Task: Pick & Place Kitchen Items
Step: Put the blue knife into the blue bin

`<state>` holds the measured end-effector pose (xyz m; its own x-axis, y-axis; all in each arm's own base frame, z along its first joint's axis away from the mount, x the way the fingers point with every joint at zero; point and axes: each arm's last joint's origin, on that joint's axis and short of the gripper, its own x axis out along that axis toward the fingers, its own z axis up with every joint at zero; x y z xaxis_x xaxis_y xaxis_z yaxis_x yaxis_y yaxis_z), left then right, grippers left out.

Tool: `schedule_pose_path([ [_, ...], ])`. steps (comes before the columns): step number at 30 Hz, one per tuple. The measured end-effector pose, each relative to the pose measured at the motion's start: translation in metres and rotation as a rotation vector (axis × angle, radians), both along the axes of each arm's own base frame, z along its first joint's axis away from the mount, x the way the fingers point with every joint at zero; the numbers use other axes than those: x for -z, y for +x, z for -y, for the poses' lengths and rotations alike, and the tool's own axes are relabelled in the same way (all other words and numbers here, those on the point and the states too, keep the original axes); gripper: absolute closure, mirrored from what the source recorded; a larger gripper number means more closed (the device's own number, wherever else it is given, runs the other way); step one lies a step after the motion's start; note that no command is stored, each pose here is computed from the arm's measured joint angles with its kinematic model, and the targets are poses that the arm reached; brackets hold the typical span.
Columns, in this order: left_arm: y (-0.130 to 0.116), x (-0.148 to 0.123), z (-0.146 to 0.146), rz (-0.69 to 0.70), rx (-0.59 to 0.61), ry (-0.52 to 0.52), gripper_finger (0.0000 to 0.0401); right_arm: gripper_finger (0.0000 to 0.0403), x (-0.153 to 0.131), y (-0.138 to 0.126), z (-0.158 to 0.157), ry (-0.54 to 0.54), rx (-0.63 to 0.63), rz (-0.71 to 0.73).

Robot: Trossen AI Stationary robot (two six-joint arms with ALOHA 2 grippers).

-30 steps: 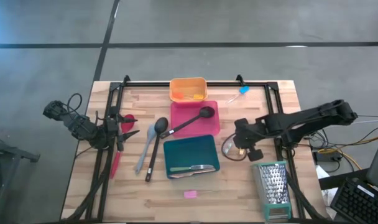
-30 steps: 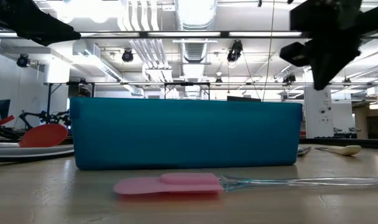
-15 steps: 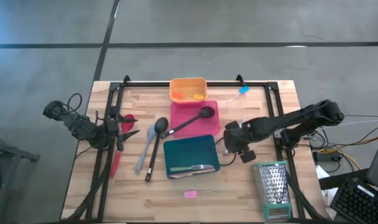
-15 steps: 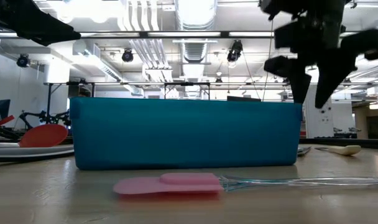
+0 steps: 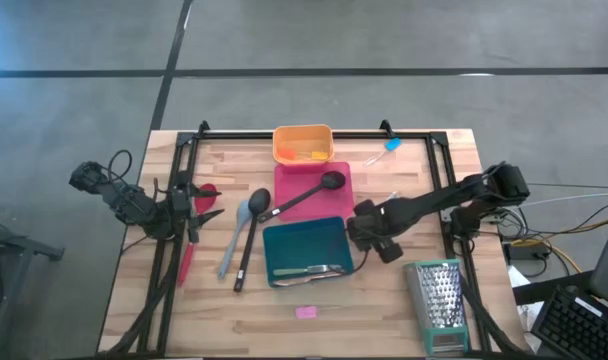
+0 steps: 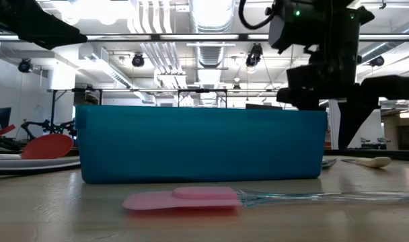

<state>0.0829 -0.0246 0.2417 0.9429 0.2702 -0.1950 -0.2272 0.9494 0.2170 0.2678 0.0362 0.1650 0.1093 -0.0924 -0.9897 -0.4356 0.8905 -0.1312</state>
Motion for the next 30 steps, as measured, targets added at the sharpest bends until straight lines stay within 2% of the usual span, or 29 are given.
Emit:
schedule_pose_path([
  [10,0.0,0.0,0.0,0.0,0.001,0.0,0.0183,0.022,0.021,0.009,-0.002,0.012,-0.001,-0.029],
  [15,0.0,0.0,0.0,0.0,0.0,0.0,0.0183,0.024,0.028,0.011,-0.002,0.053,0.002,-0.061],
  [20,0.0,0.0,0.0,0.0,0.0,0.0,0.0183,0.0284,0.029,0.011,-0.003,0.065,0.005,-0.07],
  [26,0.0,0.0,0.0,0.0,0.0,0.0,0.0183,0.0369,0.028,0.009,-0.003,0.082,0.02,-0.073],
  [30,0.0,0.0,0.0,0.0,0.0,0.0,0.0183,0.0375,0.028,0.009,-0.003,0.082,0.027,-0.074],
])
